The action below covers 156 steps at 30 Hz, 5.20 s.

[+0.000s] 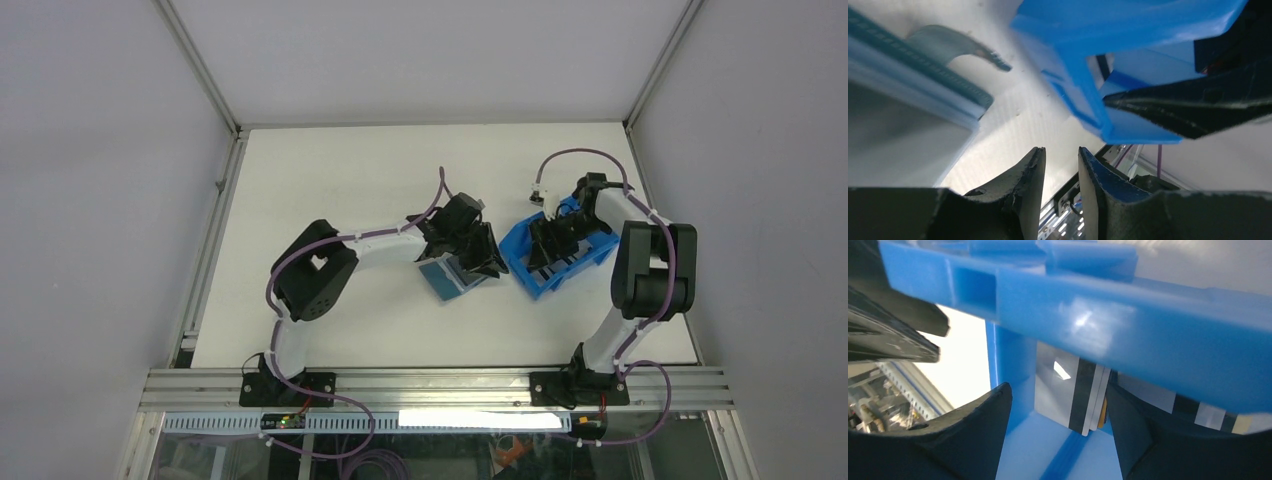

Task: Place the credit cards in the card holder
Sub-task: Move the storage box to the center of the board, then pick up the credit card from the storage box.

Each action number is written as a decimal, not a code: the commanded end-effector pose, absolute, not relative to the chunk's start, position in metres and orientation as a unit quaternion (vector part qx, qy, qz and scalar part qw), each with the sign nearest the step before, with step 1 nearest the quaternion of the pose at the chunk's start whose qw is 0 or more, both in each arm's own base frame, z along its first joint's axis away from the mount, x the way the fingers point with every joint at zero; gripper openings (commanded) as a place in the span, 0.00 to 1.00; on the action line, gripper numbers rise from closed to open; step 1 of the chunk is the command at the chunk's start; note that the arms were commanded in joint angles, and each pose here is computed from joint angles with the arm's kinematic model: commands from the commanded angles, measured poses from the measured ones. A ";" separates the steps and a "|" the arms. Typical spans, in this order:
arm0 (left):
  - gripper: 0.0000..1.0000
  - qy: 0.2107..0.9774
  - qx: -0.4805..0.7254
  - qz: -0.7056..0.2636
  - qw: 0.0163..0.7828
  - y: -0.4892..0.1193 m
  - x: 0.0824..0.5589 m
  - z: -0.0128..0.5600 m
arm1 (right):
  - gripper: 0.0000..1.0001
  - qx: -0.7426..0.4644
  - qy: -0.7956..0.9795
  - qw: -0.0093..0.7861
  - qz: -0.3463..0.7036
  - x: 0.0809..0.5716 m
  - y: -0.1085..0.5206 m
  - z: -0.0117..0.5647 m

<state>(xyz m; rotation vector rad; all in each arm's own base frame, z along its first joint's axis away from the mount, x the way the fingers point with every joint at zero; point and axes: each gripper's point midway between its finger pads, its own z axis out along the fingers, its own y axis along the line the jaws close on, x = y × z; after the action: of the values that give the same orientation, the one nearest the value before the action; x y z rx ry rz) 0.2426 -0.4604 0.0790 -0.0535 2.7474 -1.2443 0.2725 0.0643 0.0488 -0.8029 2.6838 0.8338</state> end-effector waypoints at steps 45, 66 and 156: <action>0.28 0.892 -0.030 -0.451 0.020 -0.521 0.241 0.080 | 0.75 -0.339 0.888 0.139 0.278 0.274 0.067 0.053; 0.28 0.891 -0.032 -0.453 0.017 -0.521 0.241 0.077 | 0.66 -0.289 0.881 0.157 0.341 0.265 0.100 0.101; 0.28 0.884 -0.025 -0.466 0.016 -0.523 0.239 0.078 | 0.07 -0.306 0.922 0.237 0.005 0.324 0.048 0.078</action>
<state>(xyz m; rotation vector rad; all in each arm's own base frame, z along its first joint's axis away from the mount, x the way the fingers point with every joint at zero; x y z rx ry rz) 0.2396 -0.5138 0.0491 -0.1079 2.8197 -1.3649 0.2998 0.0517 0.0498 -0.8794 2.6480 0.1132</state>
